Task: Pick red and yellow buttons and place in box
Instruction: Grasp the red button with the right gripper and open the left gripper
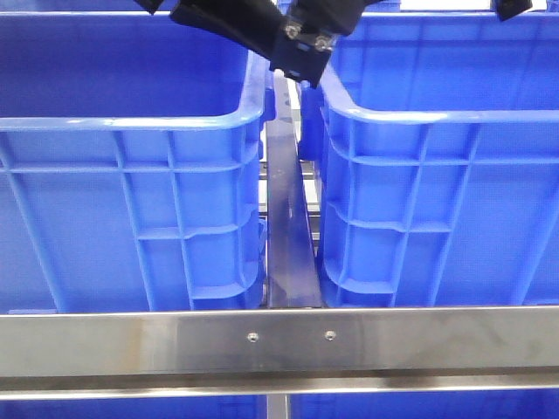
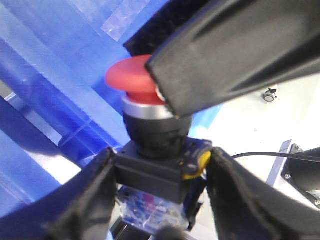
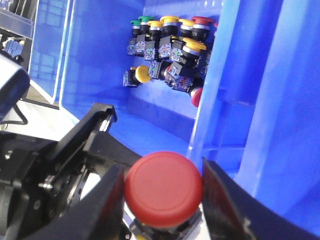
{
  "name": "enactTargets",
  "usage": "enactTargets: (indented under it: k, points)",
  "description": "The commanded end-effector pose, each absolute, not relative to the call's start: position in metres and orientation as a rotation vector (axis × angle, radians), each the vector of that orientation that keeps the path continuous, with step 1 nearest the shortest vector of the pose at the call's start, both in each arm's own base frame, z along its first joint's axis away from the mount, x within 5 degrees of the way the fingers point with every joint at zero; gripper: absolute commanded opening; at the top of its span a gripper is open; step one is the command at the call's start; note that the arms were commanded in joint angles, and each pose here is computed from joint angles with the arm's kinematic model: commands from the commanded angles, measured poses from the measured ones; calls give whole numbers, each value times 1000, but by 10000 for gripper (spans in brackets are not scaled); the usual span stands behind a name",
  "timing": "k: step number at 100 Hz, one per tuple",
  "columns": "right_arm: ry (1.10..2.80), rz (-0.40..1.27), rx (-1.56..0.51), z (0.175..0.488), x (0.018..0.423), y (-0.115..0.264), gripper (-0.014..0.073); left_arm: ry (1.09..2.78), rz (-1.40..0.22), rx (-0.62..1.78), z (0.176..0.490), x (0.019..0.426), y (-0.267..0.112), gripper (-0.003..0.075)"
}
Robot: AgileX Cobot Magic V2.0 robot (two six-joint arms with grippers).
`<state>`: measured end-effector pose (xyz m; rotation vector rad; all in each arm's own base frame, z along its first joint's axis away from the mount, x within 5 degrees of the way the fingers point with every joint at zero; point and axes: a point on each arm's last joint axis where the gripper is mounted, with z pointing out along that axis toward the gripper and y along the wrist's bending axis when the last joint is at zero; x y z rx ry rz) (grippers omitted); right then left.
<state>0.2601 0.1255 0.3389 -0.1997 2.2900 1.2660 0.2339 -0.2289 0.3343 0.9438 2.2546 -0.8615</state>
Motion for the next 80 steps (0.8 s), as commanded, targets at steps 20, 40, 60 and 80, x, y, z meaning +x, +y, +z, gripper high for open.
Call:
enactTargets:
  k: [20, 40, 60, 80]
  points:
    - [2161, 1299, -211, 369, 259, 125, 257, 2155, -928, 906, 364, 227, -230, 645]
    - [2071, 1176, -176, 396, 273, 96, 257, 2130, -941, 927, 376, 226, -230, 642]
    - [1981, 862, -223, 407, 288, 56, 257, 2128, -946, 924, 377, 226, -231, 642]
    - [1848, 475, -438, 404, 304, 40, 257, 2128, -946, 924, 377, 226, -231, 642]
